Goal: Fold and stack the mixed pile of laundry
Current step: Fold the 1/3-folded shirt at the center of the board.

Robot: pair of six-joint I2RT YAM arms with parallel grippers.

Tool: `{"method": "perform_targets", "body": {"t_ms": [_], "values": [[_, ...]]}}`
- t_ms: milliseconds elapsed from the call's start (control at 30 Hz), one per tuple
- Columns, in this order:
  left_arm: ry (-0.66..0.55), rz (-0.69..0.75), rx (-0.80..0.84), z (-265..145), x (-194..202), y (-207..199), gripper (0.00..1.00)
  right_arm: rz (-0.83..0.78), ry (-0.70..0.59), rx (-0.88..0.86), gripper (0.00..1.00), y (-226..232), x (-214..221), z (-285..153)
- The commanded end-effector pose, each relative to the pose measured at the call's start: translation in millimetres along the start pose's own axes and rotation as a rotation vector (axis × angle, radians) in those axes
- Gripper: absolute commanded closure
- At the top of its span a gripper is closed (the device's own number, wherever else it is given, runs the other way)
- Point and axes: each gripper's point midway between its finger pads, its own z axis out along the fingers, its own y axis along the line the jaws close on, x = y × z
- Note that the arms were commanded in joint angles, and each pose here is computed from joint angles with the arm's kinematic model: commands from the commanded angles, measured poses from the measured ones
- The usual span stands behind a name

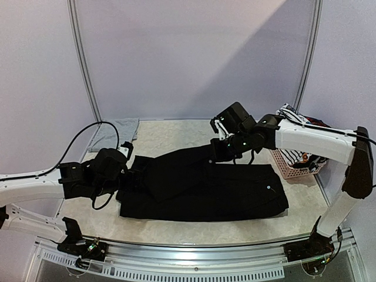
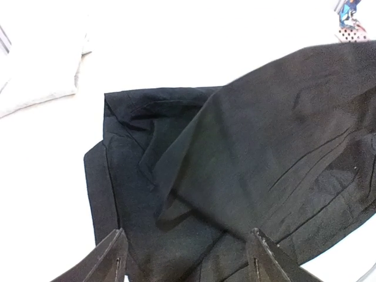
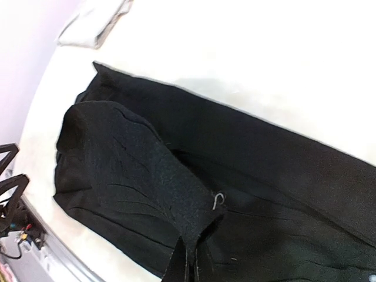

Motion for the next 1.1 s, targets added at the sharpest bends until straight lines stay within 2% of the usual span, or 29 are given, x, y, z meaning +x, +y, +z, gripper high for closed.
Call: {"method": "perform_targets", "body": {"t_ms": [0,333,600,800,1067], "values": [[-0.006,0.02,-0.025,-1,-4,2,0.28,0.003,-0.066,0.151,1.0,-40,-18,-36],[0.01,0.035,-0.042,9,-1,-1,0.29,0.097,-0.106,0.271,1.0,-98,-16,-67],[0.014,0.045,-0.064,16,-1,0,0.3,0.163,-0.08,0.36,1.0,-139,3,-66],[0.01,0.039,-0.081,28,-10,-1,0.32,0.173,-0.058,0.386,1.0,-151,8,-62],[0.022,0.058,-0.054,47,-29,-20,0.34,0.179,-0.028,0.44,1.0,-174,12,-50]]}}
